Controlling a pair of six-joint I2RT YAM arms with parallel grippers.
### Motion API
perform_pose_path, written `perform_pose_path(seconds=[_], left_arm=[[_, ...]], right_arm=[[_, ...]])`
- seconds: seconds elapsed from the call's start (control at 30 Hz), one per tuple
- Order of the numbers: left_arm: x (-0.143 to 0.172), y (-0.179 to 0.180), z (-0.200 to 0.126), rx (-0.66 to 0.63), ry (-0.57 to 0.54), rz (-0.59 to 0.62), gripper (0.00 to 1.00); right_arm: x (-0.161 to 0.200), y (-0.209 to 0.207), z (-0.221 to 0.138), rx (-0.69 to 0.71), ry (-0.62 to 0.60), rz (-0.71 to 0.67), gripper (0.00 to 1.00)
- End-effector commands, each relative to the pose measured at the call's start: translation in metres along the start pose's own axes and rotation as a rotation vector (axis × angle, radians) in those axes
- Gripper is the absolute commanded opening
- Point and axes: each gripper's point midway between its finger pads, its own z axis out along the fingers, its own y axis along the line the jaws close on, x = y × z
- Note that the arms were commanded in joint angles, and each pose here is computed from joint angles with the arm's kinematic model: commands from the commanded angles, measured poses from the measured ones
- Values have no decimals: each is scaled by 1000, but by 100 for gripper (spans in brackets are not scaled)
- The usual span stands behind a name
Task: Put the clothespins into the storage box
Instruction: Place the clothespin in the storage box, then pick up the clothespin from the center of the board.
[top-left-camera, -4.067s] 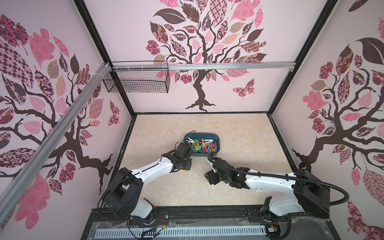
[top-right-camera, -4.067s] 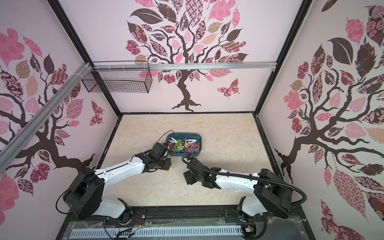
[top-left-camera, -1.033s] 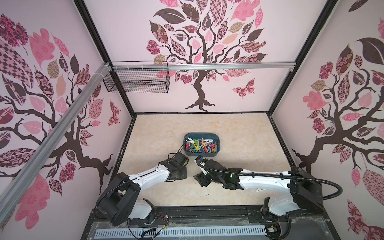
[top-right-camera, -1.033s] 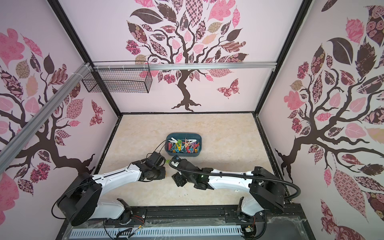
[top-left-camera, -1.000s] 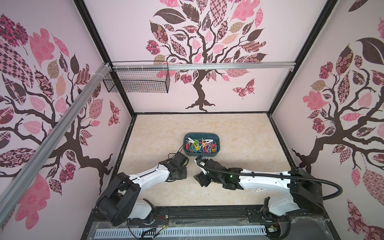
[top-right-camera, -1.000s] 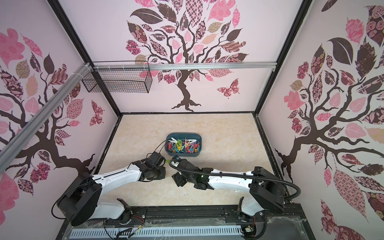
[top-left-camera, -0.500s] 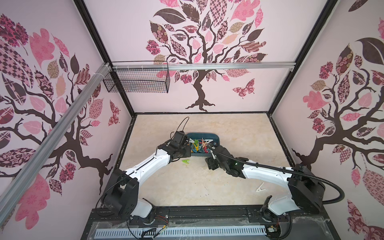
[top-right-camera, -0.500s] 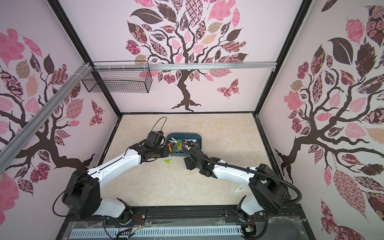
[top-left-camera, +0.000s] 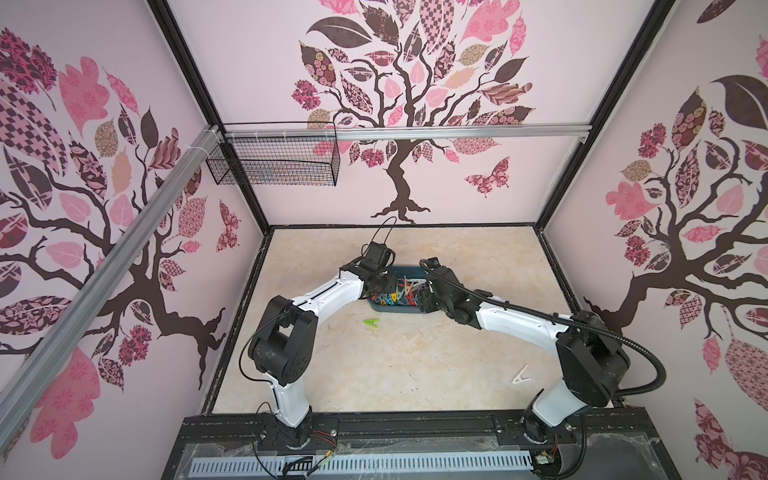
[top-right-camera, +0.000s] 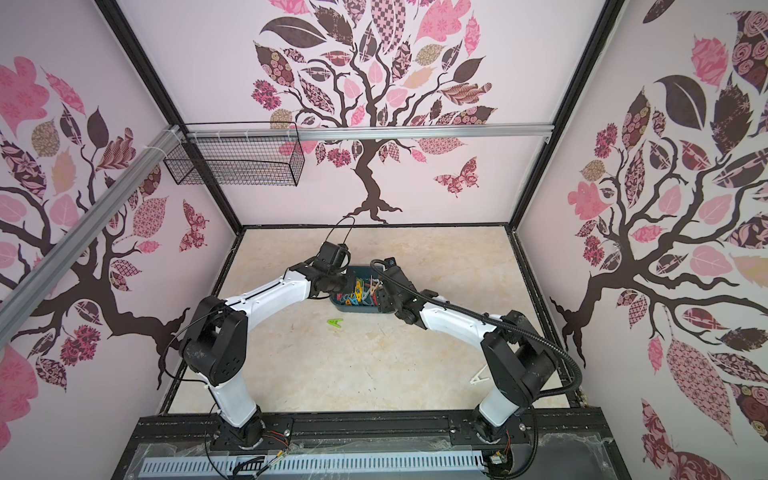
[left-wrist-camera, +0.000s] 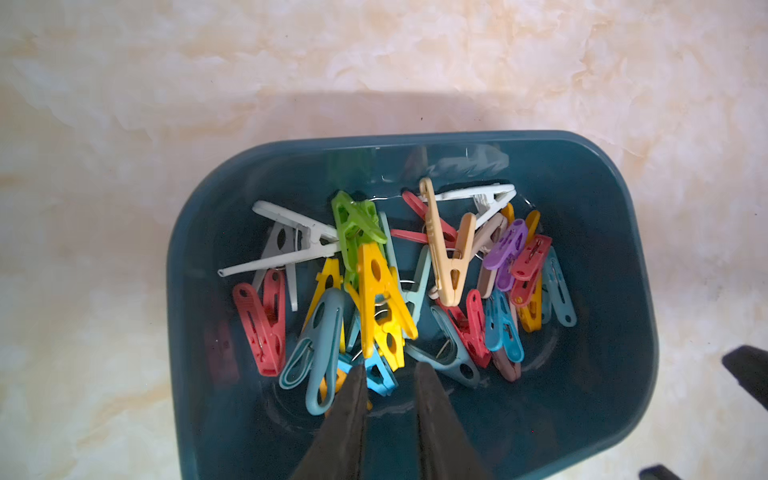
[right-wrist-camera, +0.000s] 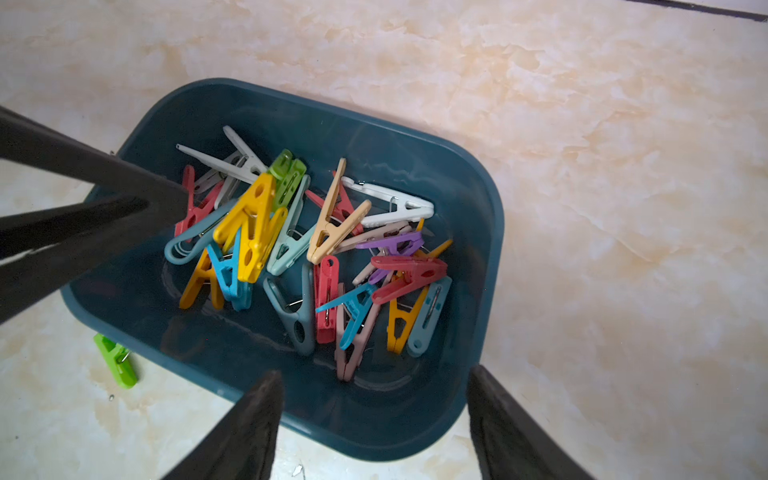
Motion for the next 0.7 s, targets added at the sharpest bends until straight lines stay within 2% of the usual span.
perform_pose_path(seconds=[0.0, 0.23, 0.37, 0.57, 0.67], left_arm=[[-27, -3, -31, -1, -86, 4, 29], [17, 30, -83, -68, -104, -69, 35], [54, 54, -97, -89, -84, -144, 40], [106, 71, -80, -58, -8, -257, 43], [116, 68, -67, -26, 10, -301, 45]], right_arm=[[-6, 6, -10, -29, -1, 4, 73], [14, 27, -39, -149, 10, -52, 72], [37, 50, -58, -207, 34, -121, 72], [69, 79, -74, -294, 84, -150, 72], [78, 85, -74, -298, 103, -146, 72]])
